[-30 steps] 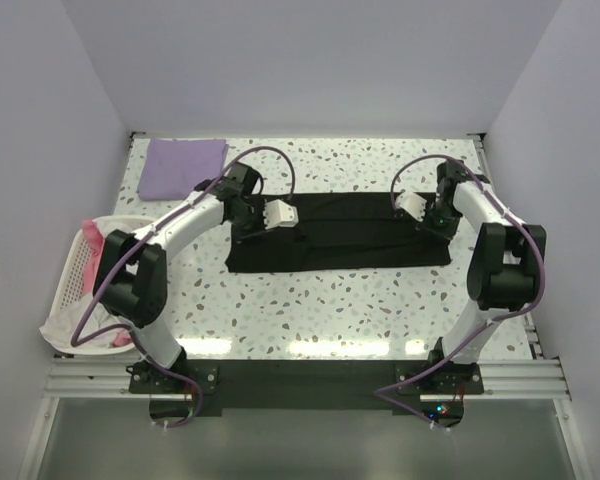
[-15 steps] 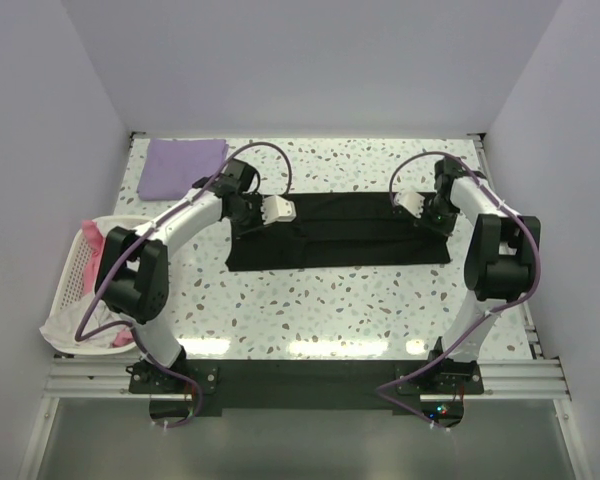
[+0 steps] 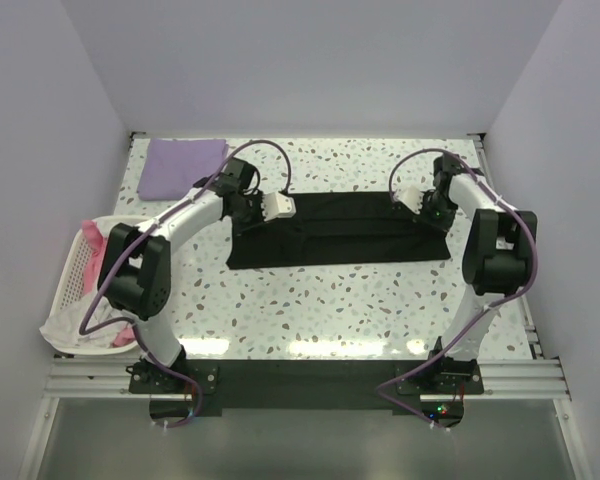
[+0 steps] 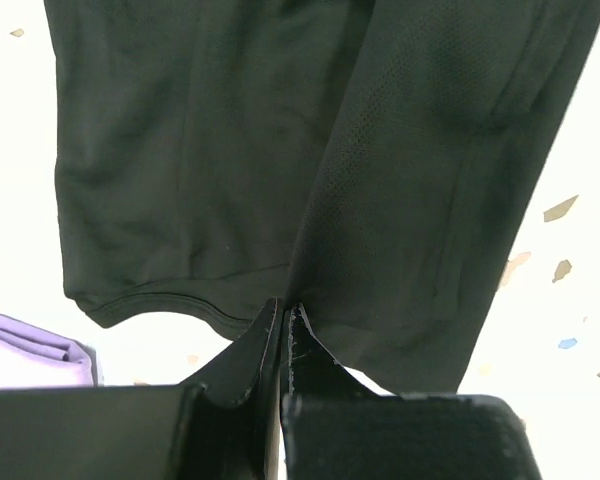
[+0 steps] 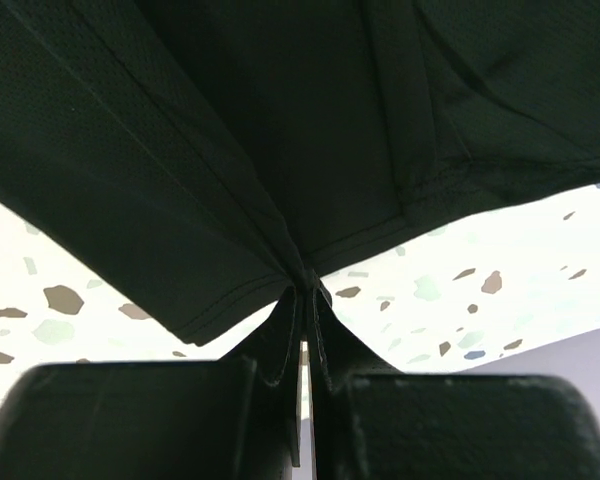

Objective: Fold and stack the t-shirts
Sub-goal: Fold the tshirt

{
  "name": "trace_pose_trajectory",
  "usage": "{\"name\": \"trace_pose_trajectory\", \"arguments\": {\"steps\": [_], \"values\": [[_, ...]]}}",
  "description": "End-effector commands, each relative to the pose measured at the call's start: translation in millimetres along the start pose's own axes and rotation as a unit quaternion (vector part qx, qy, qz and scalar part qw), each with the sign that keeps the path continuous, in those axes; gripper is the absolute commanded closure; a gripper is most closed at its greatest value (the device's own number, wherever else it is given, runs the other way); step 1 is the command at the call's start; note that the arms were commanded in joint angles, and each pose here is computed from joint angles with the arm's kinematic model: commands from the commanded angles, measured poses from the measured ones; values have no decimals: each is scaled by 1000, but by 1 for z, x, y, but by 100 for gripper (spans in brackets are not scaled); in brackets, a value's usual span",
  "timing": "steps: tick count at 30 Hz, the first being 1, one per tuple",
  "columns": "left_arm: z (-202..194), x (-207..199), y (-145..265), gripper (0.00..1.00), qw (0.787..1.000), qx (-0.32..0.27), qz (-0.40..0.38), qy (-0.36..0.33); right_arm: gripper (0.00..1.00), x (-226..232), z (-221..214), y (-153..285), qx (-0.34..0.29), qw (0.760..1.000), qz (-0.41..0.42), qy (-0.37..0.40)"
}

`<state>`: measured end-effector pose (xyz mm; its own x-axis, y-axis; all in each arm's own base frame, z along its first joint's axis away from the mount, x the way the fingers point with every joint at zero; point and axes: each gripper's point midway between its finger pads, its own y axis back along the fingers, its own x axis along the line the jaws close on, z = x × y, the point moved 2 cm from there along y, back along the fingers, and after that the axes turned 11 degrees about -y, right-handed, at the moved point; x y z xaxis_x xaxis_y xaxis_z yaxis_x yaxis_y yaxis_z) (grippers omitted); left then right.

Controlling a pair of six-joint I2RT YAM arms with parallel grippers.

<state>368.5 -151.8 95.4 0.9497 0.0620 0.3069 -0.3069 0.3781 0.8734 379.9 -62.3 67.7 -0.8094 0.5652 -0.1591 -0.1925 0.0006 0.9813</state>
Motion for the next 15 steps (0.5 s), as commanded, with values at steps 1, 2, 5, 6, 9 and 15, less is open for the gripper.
{"name": "trace_pose_trajectory", "arguments": {"steps": [1, 2, 5, 6, 9, 15], "values": [[-3, 13, -5, 100, 1000, 1, 24, 9, 100, -15, 2, 1, 4, 1000, -27, -9], [-6, 12, -8, 100, 1000, 7, 22, 10, 95, -15, 1, 0, 5, 1000, -26, -10], [-9, 13, -12, 100, 999, 12, 24, 19, 77, -20, 3, -1, 3, 999, -38, -22], [-9, 13, -13, 100, 999, 14, 24, 23, 71, -21, 4, 1, 1, 999, -42, -30], [-11, 10, -11, 85, 999, 18, 22, 33, 64, -21, 5, 10, -4, 998, -40, -45], [-11, 14, 18, 64, 994, -6, 50, 94, 62, -11, 3, 42, -22, 994, -36, -100]]}}
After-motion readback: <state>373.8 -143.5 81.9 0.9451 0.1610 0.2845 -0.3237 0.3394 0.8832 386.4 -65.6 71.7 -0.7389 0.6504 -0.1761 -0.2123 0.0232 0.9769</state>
